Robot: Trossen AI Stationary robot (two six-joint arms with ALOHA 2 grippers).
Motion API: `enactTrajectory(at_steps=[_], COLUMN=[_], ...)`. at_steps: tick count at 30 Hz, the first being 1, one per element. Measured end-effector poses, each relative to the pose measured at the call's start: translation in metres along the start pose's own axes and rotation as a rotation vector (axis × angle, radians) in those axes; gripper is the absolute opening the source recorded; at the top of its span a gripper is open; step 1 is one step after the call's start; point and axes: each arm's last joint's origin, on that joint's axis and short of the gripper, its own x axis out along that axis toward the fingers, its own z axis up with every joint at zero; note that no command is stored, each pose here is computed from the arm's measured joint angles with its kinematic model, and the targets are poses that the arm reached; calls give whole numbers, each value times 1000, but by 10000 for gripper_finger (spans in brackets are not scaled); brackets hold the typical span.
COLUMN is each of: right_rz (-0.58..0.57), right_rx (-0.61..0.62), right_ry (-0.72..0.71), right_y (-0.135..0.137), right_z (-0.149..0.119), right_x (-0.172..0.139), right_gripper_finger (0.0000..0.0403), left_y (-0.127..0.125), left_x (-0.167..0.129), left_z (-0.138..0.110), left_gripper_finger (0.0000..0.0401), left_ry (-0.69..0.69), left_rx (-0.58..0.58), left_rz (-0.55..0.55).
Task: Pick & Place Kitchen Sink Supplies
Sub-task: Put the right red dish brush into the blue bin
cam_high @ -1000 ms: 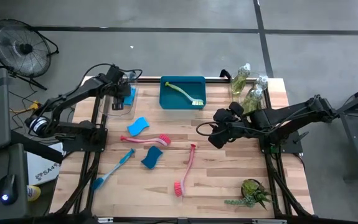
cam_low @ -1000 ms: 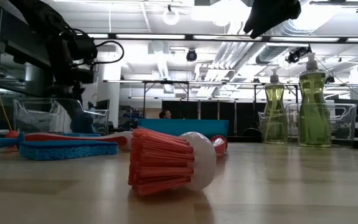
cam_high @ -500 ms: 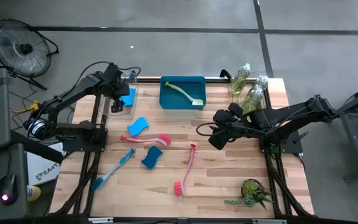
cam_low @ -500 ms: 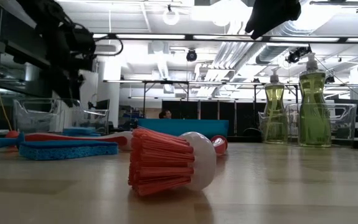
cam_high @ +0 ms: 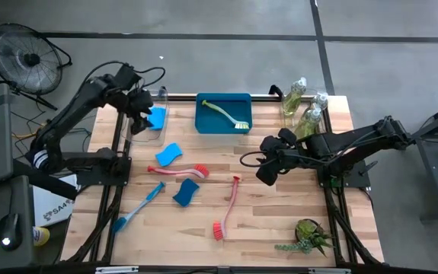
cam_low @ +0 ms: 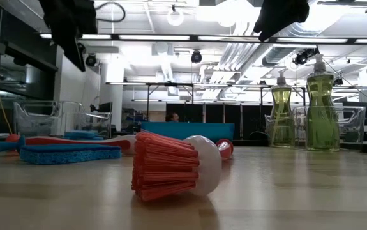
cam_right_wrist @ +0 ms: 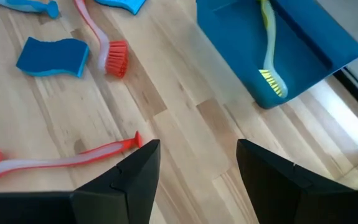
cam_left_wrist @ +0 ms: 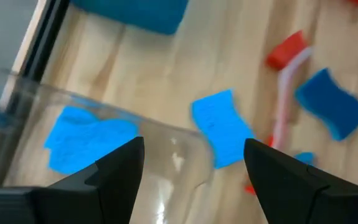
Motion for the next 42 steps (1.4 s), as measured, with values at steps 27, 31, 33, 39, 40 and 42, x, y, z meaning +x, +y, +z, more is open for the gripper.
enactTrajectory(at_steps=[27, 31, 33, 39, 40, 42], right_rz=[345, 303, 280, 222, 215, 203], right_rx=[173, 378, 480, 743, 773, 832], right_ry=[218, 295, 337, 419, 427, 439], right_y=[24, 45, 58, 97, 102, 112], right_z=[-4, -14, -21, -41, -44, -49], right_x=[3, 15, 24, 55, 61, 72], right_gripper_finger=[205, 202, 202, 200, 200, 200], left_y=[-134, -148, -155, -172, -174, -178], left_x=[-24, -27, -28, -32, -32, -34], left_z=[18, 15, 13, 7, 6, 5], left_gripper_finger=[271, 271, 271, 271, 271, 271], left_ry=[-270, -292, -298, -329, -339, -357], left_rx=[230, 309, 346, 435, 445, 462], left_rz=[-36, -21, -23, -19, -16, -3])
